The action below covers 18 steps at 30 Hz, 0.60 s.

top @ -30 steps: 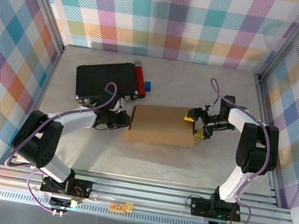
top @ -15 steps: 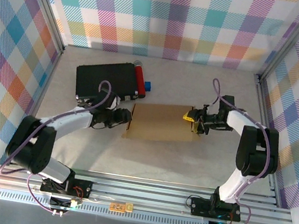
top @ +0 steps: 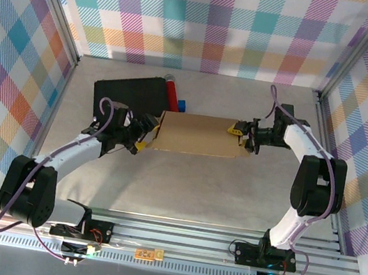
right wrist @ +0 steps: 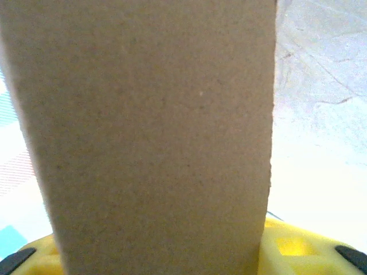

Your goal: Fold the paper box

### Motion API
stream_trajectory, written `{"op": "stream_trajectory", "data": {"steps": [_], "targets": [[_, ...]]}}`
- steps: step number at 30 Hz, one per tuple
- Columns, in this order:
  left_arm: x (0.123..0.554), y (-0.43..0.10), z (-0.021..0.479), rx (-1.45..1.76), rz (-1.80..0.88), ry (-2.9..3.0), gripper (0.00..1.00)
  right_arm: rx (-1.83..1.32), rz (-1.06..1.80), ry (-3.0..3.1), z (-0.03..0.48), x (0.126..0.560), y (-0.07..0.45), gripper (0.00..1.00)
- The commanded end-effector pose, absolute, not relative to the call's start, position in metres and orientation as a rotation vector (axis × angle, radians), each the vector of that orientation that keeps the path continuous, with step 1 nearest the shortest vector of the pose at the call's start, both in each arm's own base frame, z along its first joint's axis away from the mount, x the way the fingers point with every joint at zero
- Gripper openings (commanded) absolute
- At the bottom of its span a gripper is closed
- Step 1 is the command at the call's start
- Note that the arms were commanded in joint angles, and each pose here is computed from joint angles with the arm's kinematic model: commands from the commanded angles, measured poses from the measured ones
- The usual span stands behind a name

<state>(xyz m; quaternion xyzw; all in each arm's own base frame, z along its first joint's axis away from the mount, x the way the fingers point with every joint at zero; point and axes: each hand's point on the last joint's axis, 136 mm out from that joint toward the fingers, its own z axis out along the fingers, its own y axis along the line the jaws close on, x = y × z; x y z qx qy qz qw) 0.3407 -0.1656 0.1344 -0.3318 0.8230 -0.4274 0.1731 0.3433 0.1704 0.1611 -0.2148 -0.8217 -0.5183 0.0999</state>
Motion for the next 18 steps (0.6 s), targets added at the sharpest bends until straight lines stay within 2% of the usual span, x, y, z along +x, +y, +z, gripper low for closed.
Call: {"op": "stream_trajectory", "data": {"steps": [1, 6, 13, 18], "targets": [[0.353, -0.179, 0.15, -0.906, -1.36, 2.25, 0.94, -0.65, -1.547, -2.33, 0.175, 0.338, 0.174, 0.42], [0.355, -0.193, 0.145, -0.925, -1.449, 2.21, 0.93, -0.658, -1.54, -2.314, 0.173, 0.337, 0.177, 0.42], [0.363, -0.213, 0.162, -0.892, -1.524, 2.175, 0.93, -0.672, -1.518, -2.297, 0.162, 0.334, 0.178, 0.41], [0.36, -0.21, 0.17, -0.92, -1.529, 2.155, 0.93, -0.682, -1.502, -2.302, 0.156, 0.336, 0.177, 0.39]]}}
